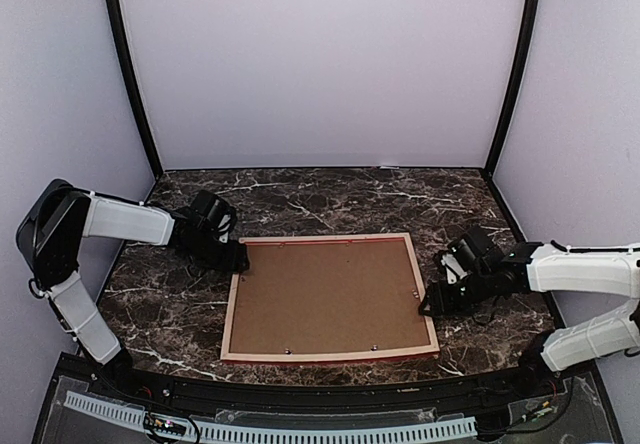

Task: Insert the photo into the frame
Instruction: Pick up the photo frame from the center of the board.

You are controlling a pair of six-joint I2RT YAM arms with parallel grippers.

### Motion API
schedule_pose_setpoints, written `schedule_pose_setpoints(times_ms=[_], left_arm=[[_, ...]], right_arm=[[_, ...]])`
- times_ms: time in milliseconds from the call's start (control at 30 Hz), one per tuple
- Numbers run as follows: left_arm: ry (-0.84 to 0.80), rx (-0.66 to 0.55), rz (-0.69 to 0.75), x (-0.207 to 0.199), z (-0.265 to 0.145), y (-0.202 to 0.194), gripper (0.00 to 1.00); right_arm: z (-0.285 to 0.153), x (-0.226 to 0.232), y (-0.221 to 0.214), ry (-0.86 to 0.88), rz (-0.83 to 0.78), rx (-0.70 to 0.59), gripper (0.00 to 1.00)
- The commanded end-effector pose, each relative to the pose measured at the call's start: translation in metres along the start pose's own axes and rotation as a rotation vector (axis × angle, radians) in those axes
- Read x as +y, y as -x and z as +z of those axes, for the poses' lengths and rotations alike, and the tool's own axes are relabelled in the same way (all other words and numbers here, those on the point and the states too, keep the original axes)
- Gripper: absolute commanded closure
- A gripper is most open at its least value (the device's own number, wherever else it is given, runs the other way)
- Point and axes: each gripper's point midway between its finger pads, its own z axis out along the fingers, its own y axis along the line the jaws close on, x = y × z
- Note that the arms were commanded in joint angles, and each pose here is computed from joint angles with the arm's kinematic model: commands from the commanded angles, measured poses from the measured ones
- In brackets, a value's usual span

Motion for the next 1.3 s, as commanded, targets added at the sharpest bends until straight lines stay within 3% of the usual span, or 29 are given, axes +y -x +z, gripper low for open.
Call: schedule_pose_setpoints(times_ms=[0, 200, 333, 800, 1267], left_arm=[[0.044, -0.026, 0.037, 0.006, -0.019, 0.007, 0.26], [0.032, -0.126, 0.075, 0.003, -0.053, 0.022, 0.07], [-0.058, -0.189, 0.067, -0.011, -0.075, 0.026, 0.01], [-0.333, -0.321, 0.166, -0.08, -0.128, 0.02, 0.01], [-0.352, -0.331, 0.567, -0.163, -0.104, -0.043, 0.02]], right_arm=[[0.005, 0.006, -0.01, 0.022, 0.047, -0.014, 0.44], [0.012, 0.003, -0.027, 0.004, 0.053, 0.008, 0.54], [0.014, -0.001, -0.03, -0.031, 0.052, 0.011, 0.59], [0.03, -0.019, 0.017, -0.251, -0.006, -0.046, 0.78], [0.04, -0.001, 0.106, -0.182, -0.052, -0.091, 1.0]])
